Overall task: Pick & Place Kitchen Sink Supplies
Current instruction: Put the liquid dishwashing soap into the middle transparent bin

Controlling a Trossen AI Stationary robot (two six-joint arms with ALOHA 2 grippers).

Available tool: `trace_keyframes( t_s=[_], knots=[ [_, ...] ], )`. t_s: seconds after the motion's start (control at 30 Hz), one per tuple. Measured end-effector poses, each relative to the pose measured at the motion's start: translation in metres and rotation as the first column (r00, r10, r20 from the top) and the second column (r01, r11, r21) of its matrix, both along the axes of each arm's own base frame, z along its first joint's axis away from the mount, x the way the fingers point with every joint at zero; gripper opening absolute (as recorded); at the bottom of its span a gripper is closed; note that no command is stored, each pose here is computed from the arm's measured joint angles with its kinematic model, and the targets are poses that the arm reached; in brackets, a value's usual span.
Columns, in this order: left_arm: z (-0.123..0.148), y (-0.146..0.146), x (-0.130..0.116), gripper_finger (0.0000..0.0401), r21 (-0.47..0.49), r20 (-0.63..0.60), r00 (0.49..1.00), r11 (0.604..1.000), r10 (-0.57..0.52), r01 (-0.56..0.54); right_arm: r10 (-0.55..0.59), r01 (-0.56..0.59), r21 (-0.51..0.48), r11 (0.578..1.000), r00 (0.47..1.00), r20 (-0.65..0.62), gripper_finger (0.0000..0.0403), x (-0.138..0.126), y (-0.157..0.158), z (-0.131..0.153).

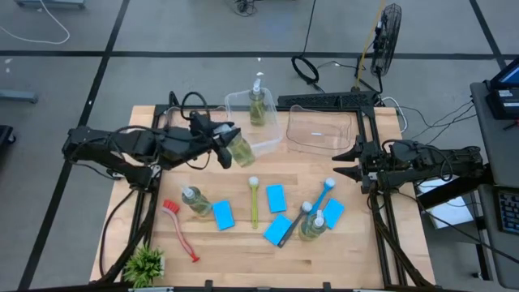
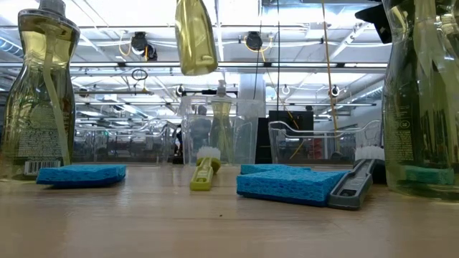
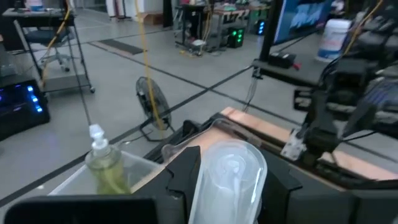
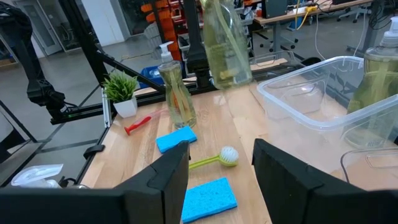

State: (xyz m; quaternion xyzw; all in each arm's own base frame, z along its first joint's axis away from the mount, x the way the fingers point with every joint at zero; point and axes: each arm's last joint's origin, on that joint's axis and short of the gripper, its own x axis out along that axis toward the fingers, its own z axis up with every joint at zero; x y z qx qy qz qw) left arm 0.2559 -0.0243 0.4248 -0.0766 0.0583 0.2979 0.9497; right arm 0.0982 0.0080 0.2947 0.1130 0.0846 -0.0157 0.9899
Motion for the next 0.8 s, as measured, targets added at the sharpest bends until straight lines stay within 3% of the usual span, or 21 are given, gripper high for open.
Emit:
trace_keyframes(
  t_s=[0.4, 0.63, 0.8],
  knots=[
    [0.016, -0.005, 0.0, 0.0108, -0.024, 0.139, 0.99, 0.999, -0.019, 0.022, -0.001, 0.0, 0.005, 1.0, 0.997, 0.072, 0.0167, 0.008, 0.001, 0.007],
    [0.021, -0.007, 0.007, 0.0108, -0.037, 0.219, 0.975, 0.998, -0.044, 0.053, -0.183, 0.184, 0.018, 0.983, 0.948, 0.259, 0.0167, 0.029, -0.002, 0.026],
    [0.021, -0.009, 0.019, 0.0108, -0.011, 0.256, 0.964, 0.997, -0.072, 0.077, -0.197, 0.21, -0.008, 0.978, 0.93, 0.311, 0.0167, 0.051, 0.0, 0.029]
  ],
)
